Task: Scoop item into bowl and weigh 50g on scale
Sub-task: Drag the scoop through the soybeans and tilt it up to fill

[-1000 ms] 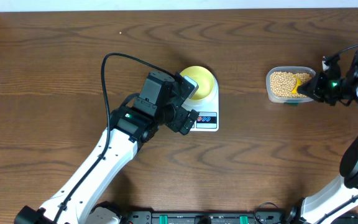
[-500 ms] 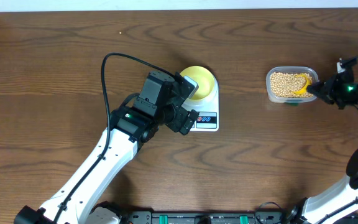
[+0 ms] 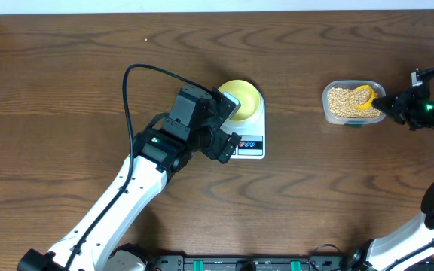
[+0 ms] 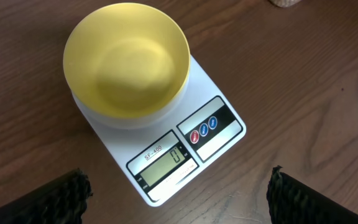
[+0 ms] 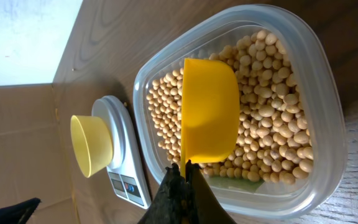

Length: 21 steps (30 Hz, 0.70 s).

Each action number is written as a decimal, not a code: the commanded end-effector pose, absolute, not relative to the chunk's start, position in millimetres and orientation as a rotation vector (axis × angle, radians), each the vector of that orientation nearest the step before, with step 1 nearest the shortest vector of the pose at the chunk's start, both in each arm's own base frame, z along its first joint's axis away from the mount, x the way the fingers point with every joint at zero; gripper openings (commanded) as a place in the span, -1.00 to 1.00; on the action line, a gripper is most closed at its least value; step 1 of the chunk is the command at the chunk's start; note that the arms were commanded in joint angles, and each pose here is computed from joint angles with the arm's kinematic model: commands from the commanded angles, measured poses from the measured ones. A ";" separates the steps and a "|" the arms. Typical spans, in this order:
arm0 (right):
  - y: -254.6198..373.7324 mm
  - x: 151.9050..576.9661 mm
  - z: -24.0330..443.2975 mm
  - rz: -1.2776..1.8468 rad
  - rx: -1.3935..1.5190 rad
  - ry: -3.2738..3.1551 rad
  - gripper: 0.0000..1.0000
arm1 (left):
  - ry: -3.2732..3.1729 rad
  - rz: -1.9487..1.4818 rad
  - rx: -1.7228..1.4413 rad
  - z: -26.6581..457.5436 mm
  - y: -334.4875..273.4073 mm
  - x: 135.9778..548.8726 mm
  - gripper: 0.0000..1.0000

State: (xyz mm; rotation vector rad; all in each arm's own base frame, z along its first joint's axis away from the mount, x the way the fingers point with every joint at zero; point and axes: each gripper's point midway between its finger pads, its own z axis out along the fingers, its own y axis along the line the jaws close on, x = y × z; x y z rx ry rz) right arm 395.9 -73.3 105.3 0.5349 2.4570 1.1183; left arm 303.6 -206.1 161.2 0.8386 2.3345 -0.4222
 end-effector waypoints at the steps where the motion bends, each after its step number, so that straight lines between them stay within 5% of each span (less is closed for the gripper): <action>1: -72.4 395.1 106.3 1.179 0.529 2.422 -0.98 | 2.352 -0.435 0.839 155.9 -205.5 301.5 0.86; 21: -67.9 397.0 135.7 1.368 0.462 2.249 -0.98 | 2.352 -0.435 0.840 155.9 -205.6 301.4 0.86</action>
